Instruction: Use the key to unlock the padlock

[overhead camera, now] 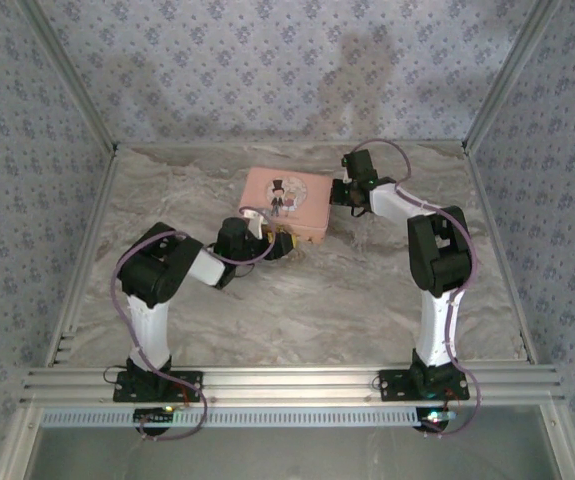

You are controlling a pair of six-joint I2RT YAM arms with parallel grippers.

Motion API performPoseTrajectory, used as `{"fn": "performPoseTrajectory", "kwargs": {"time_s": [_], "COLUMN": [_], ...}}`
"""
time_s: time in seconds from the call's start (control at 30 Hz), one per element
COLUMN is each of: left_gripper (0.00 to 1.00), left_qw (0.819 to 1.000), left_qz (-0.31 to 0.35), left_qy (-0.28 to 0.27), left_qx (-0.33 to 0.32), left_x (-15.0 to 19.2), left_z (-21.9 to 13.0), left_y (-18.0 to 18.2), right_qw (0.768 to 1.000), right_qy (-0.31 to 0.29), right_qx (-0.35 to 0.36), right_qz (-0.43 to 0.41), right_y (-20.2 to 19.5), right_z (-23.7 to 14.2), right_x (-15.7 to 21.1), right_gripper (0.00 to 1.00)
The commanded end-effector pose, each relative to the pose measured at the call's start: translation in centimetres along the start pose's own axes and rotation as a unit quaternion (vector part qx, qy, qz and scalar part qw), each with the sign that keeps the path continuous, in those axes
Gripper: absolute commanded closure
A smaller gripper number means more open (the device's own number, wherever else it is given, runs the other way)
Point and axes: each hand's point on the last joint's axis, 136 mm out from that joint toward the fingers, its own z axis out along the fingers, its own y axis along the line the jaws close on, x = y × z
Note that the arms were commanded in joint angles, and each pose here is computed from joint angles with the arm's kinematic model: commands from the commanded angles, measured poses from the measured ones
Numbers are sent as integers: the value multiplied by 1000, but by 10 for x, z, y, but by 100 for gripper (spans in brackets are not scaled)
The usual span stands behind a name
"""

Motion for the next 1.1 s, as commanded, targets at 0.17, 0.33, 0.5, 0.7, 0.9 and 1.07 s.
{"fn": "performPoseTrajectory", "kwargs": {"time_s": [0.17, 0.33, 0.5, 0.7, 0.9, 1.07], "left_gripper": [41, 39, 43, 37, 41, 39], "left_qw": [998, 996, 995, 996, 994, 997], "left_qz": [2, -3, -1, -2, 0, -15], "left_qy": [-48, -69, -70, -69, -70, -45], "left_qx": [47, 64, 72, 59, 83, 65], "left_x": [-15, -14, -13, -12, -13, -1], "left_z": [-4, -11, -13, -10, -5, 1], "left_y": [-15, -18, -21, -16, -26, -18], "right_qw": [1000, 1000, 1000, 1000, 1000, 1000], "right_qy": [2, 2, 2, 3, 1, 0], "right_qx": [-5, -2, 0, 1, 3, 3], "right_qz": [-12, -13, -13, -12, -13, -13], "right_y": [5, 4, 3, 2, 2, 2], "right_z": [-2, -2, -3, -2, -3, -4], "right_x": [4, 4, 4, 5, 3, 3], "right_gripper": [100, 100, 100, 100, 100, 100]}}
